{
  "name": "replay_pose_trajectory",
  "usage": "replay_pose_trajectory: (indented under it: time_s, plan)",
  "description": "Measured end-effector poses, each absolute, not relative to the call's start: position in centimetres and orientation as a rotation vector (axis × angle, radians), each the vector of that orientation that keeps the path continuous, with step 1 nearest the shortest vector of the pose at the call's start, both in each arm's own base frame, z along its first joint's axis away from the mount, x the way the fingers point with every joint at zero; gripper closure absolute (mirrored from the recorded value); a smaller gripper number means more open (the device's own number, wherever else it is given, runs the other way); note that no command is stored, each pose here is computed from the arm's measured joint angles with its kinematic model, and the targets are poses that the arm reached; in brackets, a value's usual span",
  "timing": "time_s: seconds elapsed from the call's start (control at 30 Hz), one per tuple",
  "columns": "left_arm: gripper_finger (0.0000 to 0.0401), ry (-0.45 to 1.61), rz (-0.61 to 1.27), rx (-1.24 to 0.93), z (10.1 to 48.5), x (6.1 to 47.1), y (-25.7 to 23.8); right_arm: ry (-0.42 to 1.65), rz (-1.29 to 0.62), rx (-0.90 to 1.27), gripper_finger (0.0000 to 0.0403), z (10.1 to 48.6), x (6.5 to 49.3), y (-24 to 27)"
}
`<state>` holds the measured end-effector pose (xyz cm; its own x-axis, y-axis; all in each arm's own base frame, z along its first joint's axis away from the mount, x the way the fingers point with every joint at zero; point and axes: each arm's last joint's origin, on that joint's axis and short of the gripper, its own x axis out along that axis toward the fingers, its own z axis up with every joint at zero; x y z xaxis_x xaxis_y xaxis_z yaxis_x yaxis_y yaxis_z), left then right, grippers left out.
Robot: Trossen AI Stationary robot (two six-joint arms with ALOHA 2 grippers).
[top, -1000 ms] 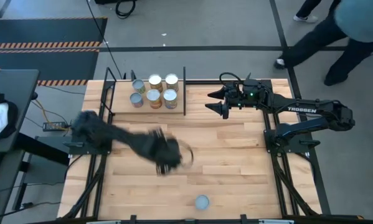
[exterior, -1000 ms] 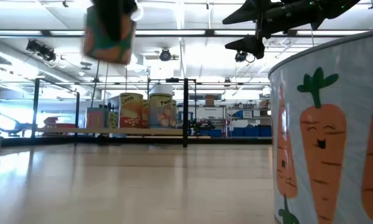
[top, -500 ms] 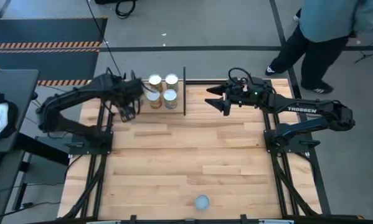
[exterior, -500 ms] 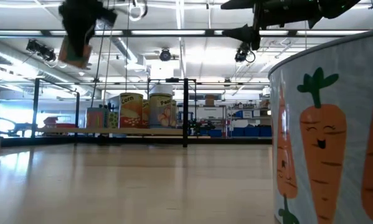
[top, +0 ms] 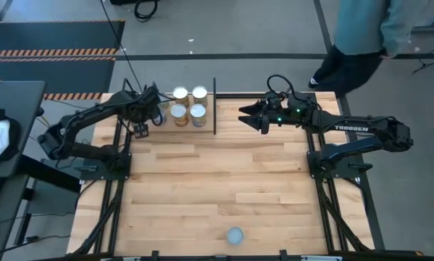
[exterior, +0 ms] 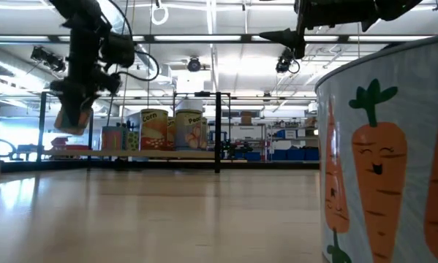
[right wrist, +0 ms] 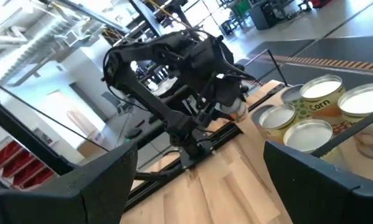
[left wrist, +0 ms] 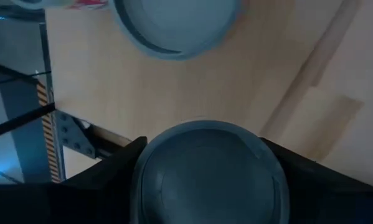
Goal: Pick and place cans onto a shelf
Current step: Put the can of oranges on the shelf
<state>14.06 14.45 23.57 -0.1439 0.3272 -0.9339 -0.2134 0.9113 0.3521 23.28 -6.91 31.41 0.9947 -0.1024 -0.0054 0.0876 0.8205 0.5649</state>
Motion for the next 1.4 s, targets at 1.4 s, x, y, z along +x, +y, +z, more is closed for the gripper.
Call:
replay_pose_trajectory:
  time_s: [1.4]
  plan:
    - [0.0090,1.541,0.473,0.124,21.1,12.5,17.1,-0.045,-0.162,0.652,0.0046,31.4,23.3,-7.1]
